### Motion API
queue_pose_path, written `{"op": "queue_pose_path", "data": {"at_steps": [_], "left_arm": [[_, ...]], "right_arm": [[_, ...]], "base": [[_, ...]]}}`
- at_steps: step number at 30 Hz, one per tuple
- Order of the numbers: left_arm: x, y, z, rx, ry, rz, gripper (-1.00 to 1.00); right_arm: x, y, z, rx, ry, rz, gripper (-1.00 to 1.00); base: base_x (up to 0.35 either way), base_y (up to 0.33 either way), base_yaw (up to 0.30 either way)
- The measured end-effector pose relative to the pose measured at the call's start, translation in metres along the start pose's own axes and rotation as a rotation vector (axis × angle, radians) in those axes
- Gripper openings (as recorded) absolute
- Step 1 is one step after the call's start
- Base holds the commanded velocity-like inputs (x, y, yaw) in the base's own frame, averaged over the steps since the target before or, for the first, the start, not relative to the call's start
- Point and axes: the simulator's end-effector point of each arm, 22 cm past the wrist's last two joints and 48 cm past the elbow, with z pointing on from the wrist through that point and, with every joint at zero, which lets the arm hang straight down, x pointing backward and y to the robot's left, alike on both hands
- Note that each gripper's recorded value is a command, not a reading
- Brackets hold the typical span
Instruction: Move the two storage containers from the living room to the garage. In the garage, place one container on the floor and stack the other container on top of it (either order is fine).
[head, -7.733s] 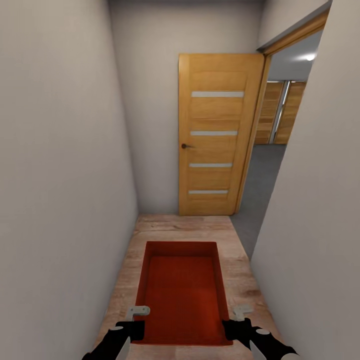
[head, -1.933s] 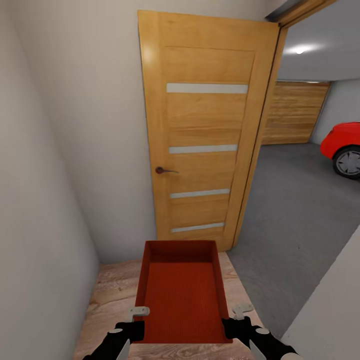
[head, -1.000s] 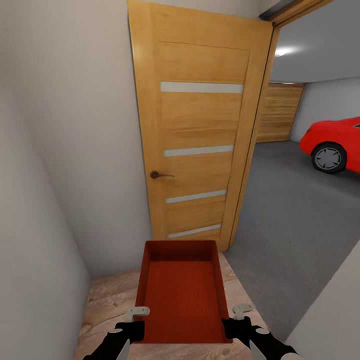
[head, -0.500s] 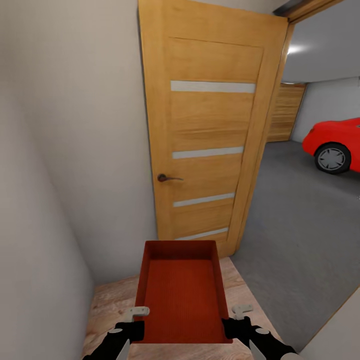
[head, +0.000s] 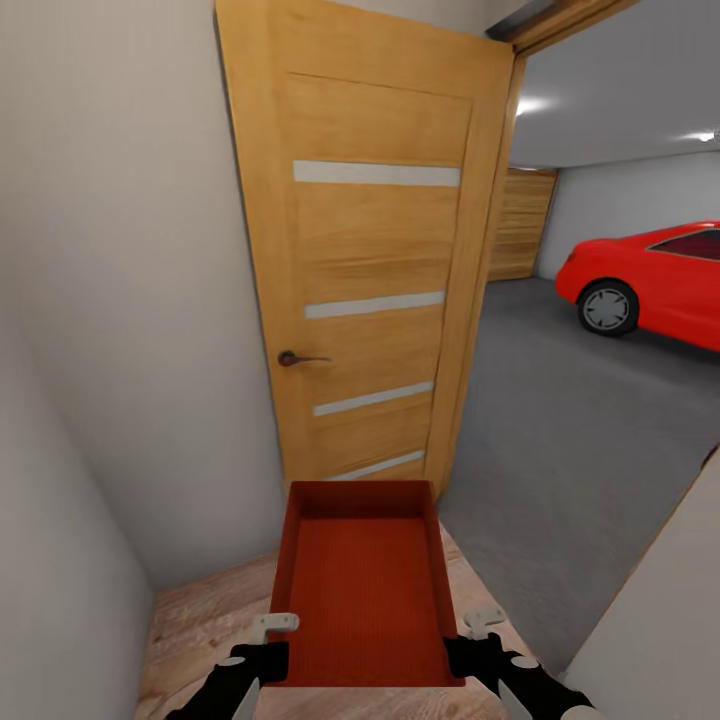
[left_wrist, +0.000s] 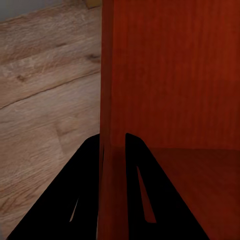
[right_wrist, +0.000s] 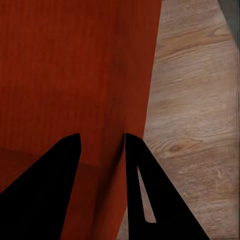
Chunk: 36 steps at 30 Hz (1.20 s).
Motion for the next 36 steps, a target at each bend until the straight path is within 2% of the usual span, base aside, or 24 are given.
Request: {"op": "queue_pose_path", "data": {"at_steps": [32, 36], "left_arm": [[0.0004, -0.0004, 0.0, 0.0, 0.0, -0.001, -1.0], [0.0011, -0.0037, -0.0004, -0.001, 0.002, -0.006, -1.0]], "right_arm": [[0.0001, -0.0004, -0.0001, 0.0, 0.0, -0.001, -1.0], [0.0006, -0.0036, -0.0011, -0.002, 0.001, -0.001, -1.0]], "base": [[0.0, 0.0, -0.278], [0.035, 0.1, -0.117]]}}
